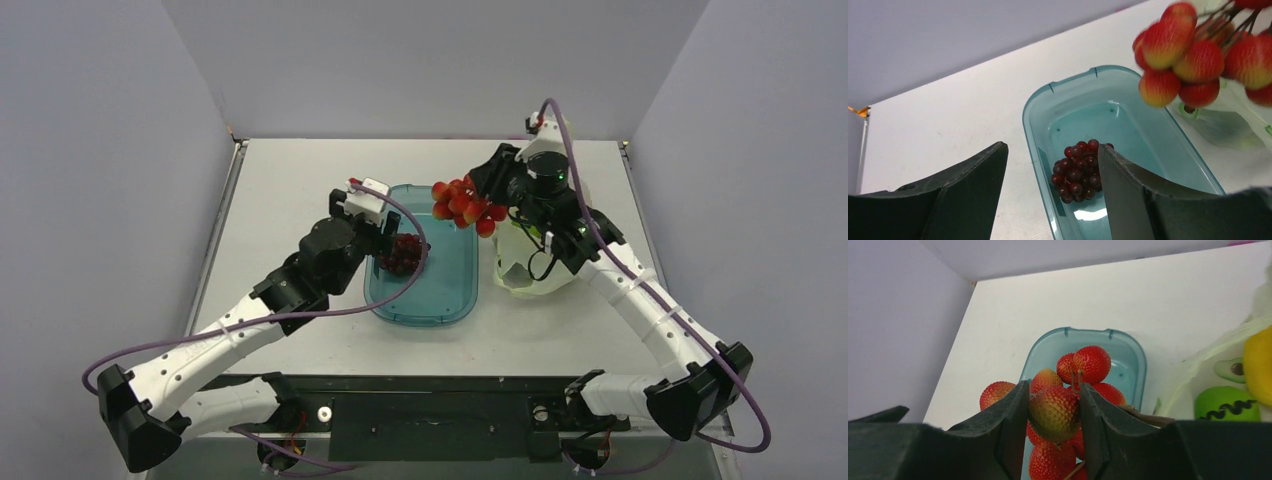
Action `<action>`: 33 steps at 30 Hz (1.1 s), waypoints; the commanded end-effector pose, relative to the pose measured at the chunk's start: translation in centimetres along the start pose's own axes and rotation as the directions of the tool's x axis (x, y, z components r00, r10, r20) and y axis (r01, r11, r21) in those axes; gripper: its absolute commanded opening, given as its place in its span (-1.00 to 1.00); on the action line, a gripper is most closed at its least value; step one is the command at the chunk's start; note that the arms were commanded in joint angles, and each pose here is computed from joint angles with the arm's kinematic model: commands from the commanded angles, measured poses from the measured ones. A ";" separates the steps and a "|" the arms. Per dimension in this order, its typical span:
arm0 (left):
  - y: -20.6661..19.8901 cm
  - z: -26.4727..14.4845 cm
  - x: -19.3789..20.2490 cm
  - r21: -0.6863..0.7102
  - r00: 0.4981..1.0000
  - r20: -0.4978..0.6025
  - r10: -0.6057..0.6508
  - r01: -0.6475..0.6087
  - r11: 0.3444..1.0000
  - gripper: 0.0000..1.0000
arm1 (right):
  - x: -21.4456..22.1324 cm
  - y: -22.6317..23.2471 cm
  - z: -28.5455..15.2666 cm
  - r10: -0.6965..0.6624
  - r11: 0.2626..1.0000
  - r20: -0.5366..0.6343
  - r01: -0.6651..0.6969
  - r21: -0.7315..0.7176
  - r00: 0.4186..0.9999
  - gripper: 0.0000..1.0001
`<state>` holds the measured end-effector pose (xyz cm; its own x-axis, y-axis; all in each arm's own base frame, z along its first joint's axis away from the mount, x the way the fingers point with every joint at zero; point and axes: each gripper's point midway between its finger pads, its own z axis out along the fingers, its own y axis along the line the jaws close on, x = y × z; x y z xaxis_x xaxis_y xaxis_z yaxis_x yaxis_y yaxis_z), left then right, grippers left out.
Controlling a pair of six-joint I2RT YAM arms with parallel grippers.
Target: Take the fake fruits out of the plastic bag
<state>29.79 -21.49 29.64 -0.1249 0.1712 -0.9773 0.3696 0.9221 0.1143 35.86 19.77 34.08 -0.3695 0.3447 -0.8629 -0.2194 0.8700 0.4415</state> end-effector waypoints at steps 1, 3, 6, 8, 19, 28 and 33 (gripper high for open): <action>2.8 -1.9 -4.7 -0.097 0.980 0.188 -0.067 0.086 0.992 0.28 | 1.6 4.0 0.7 0.012 0.995 -0.007 -0.012 -0.097 1.000 -1.00; 3.4 -2.5 -4.9 -0.115 0.975 0.211 -0.073 0.099 0.988 0.28 | 4.1 5.0 1.0 -0.011 0.993 -0.064 0.003 -0.122 0.998 -1.00; 4.1 -3.2 -5.2 -0.135 0.968 0.239 -0.081 0.116 0.984 0.28 | 8.3 6.3 1.2 -0.060 0.987 -0.155 0.035 -0.158 0.986 -1.00; 4.5 -3.5 -5.4 -0.143 0.964 0.250 -0.084 0.123 0.982 0.28 | 10.9 6.3 1.5 -0.103 0.986 -0.210 0.072 -0.152 0.972 -1.00; 4.2 -3.2 -5.3 -0.140 0.968 0.240 -0.076 0.112 0.984 0.28 | 18.9 5.1 2.9 -0.203 0.978 -0.377 0.174 -0.112 0.903 -0.31; 4.4 -3.1 -5.2 -0.152 0.970 0.235 -0.064 0.101 0.983 0.28 | 16.5 5.0 2.0 -0.225 0.974 -0.330 0.206 -0.092 0.917 0.28; 4.4 -3.1 -5.1 -0.155 0.971 0.232 -0.061 0.099 0.983 0.28 | 11.9 3.6 0.8 -0.231 0.972 -0.221 0.236 -0.006 0.947 0.19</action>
<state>29.12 -17.39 34.28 0.0315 0.0565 -0.9979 0.2230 0.9728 0.0622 29.71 29.74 17.87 -0.6479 -0.0540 -0.7598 -0.3538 0.9047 0.2374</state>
